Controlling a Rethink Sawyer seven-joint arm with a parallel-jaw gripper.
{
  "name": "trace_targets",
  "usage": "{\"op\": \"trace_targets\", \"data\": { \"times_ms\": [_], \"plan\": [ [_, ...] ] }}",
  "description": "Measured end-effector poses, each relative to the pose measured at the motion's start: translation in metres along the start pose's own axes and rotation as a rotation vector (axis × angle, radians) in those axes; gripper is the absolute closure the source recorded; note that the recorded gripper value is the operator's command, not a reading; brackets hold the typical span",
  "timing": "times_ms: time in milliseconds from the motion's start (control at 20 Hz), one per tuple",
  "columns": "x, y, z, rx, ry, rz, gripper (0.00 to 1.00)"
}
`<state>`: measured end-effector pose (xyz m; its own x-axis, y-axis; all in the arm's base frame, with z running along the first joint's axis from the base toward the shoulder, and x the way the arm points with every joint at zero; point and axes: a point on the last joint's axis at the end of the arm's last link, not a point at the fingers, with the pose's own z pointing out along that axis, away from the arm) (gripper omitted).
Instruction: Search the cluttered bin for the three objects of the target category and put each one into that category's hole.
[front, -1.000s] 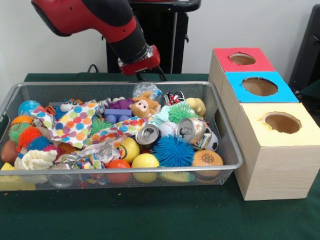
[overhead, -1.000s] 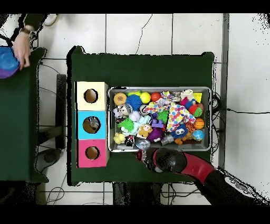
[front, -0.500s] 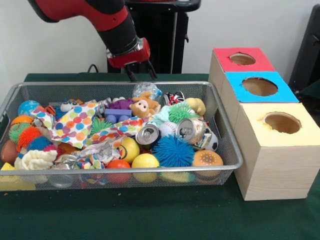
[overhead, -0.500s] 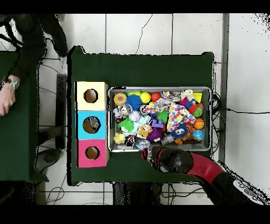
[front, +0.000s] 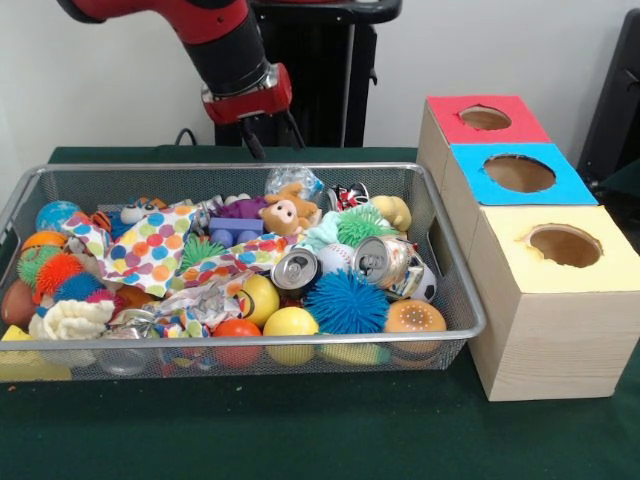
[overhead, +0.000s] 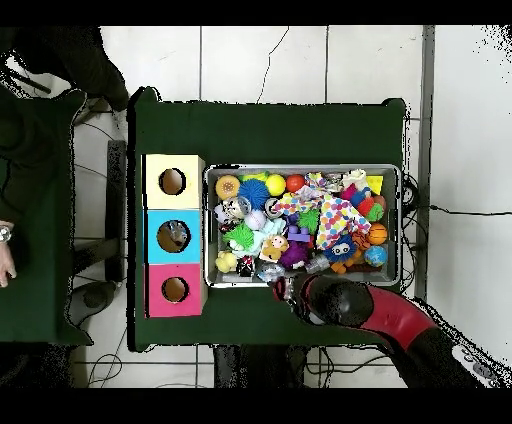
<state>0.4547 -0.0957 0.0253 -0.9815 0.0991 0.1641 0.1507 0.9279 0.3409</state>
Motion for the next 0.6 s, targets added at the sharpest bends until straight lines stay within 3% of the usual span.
{"op": "trace_targets", "data": {
  "times_ms": [300,600],
  "plan": [
    [-0.005,0.013,-0.003,0.030,0.005,-0.005,0.00],
    [-0.007,0.027,0.000,0.068,0.033,0.054,0.00]
  ]
}}
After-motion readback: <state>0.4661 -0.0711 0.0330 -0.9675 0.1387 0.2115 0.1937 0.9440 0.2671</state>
